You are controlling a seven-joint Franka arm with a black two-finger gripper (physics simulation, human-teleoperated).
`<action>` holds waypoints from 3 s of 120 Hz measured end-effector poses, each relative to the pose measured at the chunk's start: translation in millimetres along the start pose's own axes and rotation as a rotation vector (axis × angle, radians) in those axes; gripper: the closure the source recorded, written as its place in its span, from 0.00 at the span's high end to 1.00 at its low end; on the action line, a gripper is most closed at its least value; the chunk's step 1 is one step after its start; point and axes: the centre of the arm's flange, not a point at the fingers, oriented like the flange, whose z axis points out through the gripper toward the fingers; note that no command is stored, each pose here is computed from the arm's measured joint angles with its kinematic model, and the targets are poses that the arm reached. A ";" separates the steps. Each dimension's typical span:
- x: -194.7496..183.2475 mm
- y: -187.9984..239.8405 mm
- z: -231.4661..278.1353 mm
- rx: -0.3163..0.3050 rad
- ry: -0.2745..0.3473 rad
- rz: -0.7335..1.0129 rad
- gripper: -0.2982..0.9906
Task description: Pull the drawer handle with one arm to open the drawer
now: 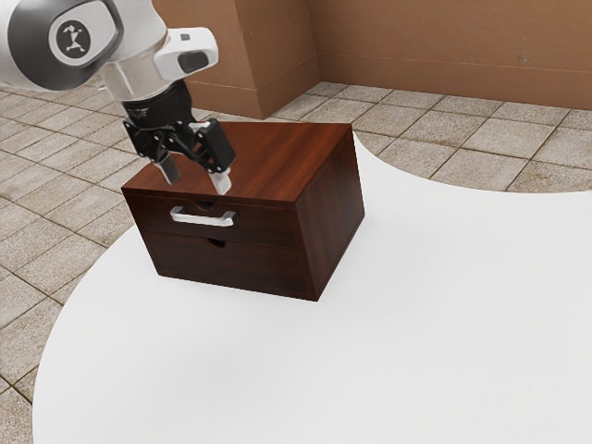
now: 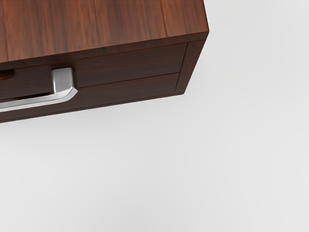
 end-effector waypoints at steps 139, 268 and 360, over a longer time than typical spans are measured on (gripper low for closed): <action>-31.9 -21.2 -62.7 -0.001 0.004 -1.001 0.77; -39.4 -106.0 98.0 -0.148 0.233 -1.472 0.74; -20.7 -114.3 128.8 -0.166 0.273 -1.541 0.56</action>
